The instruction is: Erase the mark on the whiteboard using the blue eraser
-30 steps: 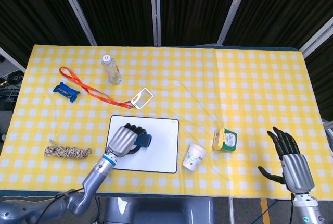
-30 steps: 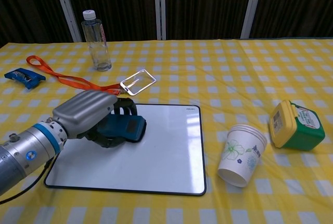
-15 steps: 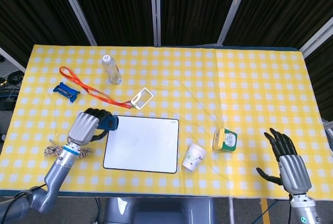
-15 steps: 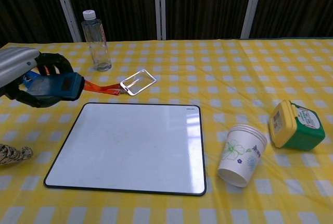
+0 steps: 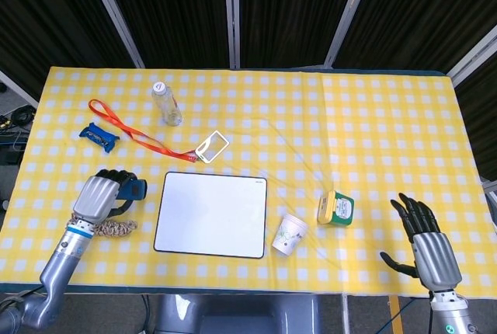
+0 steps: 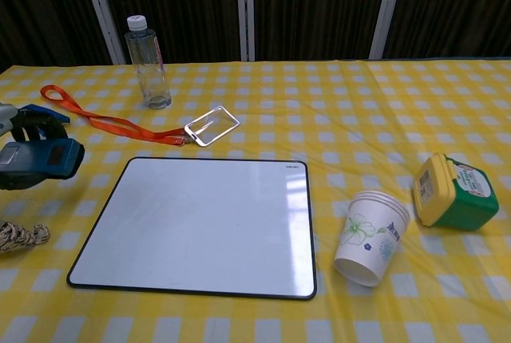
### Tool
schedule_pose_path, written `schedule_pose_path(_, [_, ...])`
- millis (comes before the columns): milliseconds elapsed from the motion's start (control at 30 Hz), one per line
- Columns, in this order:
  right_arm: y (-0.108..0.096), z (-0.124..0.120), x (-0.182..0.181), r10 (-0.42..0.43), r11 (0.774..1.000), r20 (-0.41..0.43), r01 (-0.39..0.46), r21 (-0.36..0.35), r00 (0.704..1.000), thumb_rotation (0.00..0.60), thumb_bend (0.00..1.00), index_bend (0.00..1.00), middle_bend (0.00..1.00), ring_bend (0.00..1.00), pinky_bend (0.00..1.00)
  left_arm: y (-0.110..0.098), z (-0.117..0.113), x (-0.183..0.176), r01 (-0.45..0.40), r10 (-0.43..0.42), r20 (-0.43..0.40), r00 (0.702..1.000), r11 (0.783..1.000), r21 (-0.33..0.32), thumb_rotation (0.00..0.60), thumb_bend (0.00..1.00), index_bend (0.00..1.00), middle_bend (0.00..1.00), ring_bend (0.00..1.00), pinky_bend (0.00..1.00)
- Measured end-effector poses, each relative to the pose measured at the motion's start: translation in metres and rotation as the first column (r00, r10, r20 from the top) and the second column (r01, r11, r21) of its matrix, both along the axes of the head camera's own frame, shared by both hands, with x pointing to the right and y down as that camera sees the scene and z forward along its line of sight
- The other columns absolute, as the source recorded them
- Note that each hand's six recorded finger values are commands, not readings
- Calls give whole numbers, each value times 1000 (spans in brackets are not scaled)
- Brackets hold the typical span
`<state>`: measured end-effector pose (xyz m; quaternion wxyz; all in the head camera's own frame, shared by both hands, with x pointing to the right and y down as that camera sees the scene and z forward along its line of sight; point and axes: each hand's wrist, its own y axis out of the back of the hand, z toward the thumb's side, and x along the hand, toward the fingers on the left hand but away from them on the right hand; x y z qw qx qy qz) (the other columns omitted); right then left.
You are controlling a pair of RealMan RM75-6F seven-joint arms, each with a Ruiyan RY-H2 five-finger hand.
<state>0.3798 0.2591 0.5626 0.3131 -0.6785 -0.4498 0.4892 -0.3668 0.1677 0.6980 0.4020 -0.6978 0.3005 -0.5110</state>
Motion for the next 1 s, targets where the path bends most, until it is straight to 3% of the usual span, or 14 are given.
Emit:
schedule_pose_path(167, [0, 1, 0, 0, 1000, -2, 0, -2, 1000, 600, 65, 0, 0, 0, 0, 6, 9, -2, 15, -14, 9, 1000, 999, -48, 600, 429, 240, 20, 71, 77])
schedule_pose_path(267, [0, 1, 1, 0, 1000, -3, 0, -5, 1000, 600, 65, 0, 0, 0, 0, 9, 8, 1, 24, -24, -1, 1000, 998, -58, 600, 382, 161, 0, 3, 4])
schedule_pose_path(467, [0, 2, 1, -2, 1000, -4, 2, -8, 1000, 600, 65, 0, 0, 0, 0, 18, -4, -1, 77, -80, -46, 996, 995, -67, 600, 303, 9, 0, 0, 0])
schedule_pose_path(700, [0, 1, 1, -12, 1000, -6, 12, -13, 1000, 600, 64, 0, 0, 0, 0, 29, -30, -15, 141, -143, -86, 986, 989, -33, 600, 188, 0, 0, 0, 0])
schedule_pose_path(1000, [-1, -2, -1, -43, 999, -2, 43, -11, 999, 600, 64, 0, 0, 0, 0, 52, -77, -40, 211, -198, -124, 972, 972, 103, 600, 182, 0, 0, 0, 0])
